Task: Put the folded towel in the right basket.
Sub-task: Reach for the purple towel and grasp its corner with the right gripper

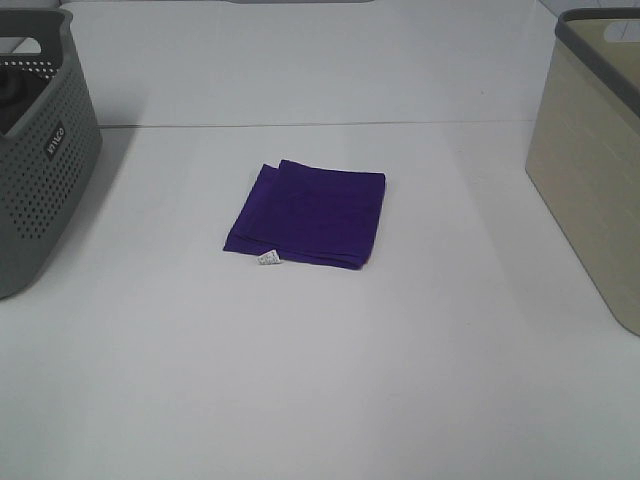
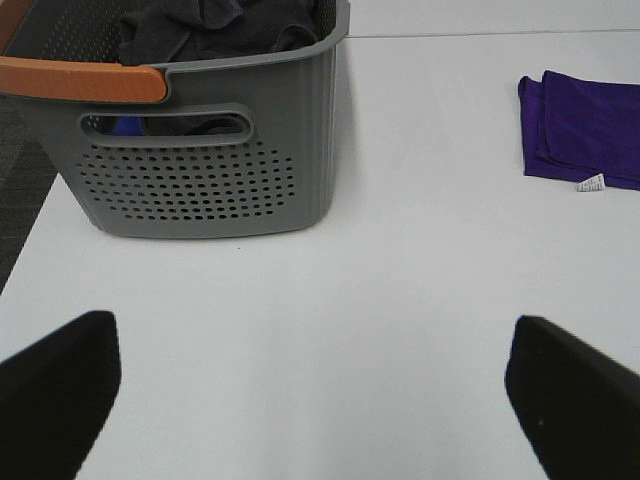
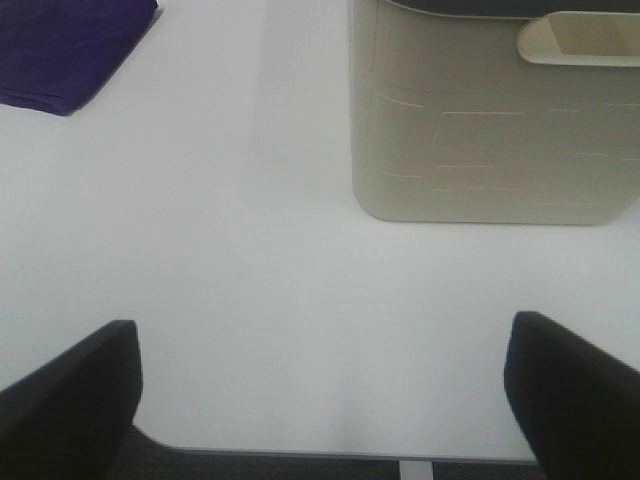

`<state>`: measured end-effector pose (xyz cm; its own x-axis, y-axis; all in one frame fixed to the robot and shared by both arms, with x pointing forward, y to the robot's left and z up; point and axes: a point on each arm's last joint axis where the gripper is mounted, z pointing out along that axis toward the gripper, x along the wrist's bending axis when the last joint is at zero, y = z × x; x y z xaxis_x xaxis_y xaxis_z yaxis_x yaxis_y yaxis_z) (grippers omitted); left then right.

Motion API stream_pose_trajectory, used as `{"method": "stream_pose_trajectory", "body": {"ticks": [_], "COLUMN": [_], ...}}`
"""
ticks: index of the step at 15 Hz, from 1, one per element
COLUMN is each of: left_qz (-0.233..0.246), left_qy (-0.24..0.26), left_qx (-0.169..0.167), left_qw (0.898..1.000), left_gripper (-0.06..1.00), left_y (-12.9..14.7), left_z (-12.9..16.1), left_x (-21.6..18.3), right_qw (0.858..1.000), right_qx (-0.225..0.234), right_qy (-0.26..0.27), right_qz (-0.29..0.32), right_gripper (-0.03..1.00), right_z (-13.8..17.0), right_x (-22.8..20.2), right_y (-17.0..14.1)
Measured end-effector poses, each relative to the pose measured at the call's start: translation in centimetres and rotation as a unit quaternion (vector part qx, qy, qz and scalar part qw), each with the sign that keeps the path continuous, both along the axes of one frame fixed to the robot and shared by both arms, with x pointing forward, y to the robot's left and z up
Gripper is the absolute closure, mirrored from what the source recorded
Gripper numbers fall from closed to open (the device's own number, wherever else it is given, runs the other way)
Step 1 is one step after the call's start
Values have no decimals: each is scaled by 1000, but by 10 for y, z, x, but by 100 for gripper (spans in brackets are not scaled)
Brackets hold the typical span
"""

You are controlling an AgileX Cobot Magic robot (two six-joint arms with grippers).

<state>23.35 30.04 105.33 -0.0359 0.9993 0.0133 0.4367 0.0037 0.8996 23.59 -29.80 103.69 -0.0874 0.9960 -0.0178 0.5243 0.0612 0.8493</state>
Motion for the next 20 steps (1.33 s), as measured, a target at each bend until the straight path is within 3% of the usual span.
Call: {"method": "stream_pose_trajectory", "body": {"ticks": [20], "left_qz": [0], "left_qy": [0], "left_qx": [0], "left_qw": [1000], "left_gripper": [-5], "left_y": [0], "left_z": [0], "left_x": [0], "right_qw": [1000], "right_qx": [0], "right_qy": [0], "right_qz": [0], "right_gripper": [2], "right_z": [0], "right_x": [0], "right_y": [0]}}
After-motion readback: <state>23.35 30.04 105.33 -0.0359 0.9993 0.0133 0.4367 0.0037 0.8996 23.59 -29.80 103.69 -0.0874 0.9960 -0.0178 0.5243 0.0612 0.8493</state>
